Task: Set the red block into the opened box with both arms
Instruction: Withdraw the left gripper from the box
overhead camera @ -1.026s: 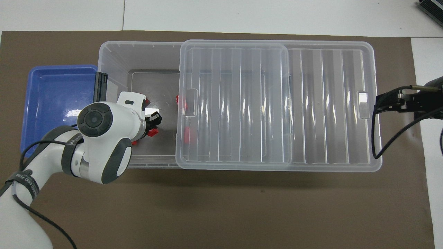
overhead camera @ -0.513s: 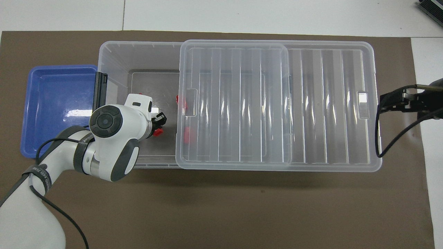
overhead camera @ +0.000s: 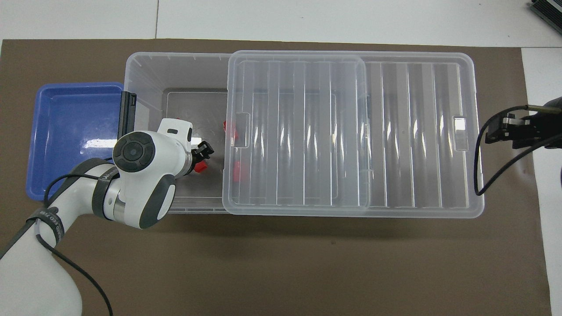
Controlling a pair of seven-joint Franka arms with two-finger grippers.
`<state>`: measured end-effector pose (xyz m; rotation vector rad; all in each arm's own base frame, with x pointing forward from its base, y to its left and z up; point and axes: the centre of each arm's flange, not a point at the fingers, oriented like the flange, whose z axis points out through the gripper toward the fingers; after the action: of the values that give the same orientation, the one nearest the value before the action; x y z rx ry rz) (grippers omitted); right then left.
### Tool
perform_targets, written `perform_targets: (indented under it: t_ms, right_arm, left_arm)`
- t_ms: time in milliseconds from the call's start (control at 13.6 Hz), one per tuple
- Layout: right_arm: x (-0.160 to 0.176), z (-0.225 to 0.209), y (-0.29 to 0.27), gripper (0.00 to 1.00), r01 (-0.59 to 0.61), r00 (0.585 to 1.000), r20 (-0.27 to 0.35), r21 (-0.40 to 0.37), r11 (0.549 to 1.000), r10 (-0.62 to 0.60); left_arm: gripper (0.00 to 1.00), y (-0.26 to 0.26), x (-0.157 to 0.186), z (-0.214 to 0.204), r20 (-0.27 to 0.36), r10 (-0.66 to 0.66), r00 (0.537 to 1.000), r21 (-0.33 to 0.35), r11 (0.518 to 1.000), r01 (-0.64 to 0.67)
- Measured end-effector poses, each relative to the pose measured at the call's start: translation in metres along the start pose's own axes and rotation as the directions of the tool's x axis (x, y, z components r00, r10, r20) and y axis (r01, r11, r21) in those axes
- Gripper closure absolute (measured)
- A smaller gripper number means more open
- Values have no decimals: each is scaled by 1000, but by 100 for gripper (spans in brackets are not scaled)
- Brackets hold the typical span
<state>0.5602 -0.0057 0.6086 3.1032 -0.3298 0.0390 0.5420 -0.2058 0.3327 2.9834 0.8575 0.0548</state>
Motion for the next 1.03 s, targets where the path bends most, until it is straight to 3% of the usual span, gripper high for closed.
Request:
perform_targets:
  t_ms: [220, 440, 660, 880, 1026]
  right_arm:
    - [3, 16, 0, 99, -2, 999, -38, 7, 1000, 2]
    - [10, 35, 12, 99, -24, 995, -97, 18, 1000, 25]
    - [14, 63, 38, 99, -69, 992, -106, 19, 997, 71]
    - [14, 94, 53, 99, -95, 989, -110, 20, 995, 97]
    - [13, 105, 60, 99, -107, 988, -111, 20, 994, 108]
  left_arm:
    - [0, -1, 35, -88, 18, -41, 999, 49, 998, 40]
    - [0, -38, 79, -189, 37, 48, 998, 81, 995, -51]
    - [0, -125, 134, -263, 49, 237, 970, 73, 968, -240]
    - [0, -199, 157, -291, 56, 372, 926, 66, 924, -376]
    - [0, -208, 158, -289, 66, 399, 915, 65, 913, -403]
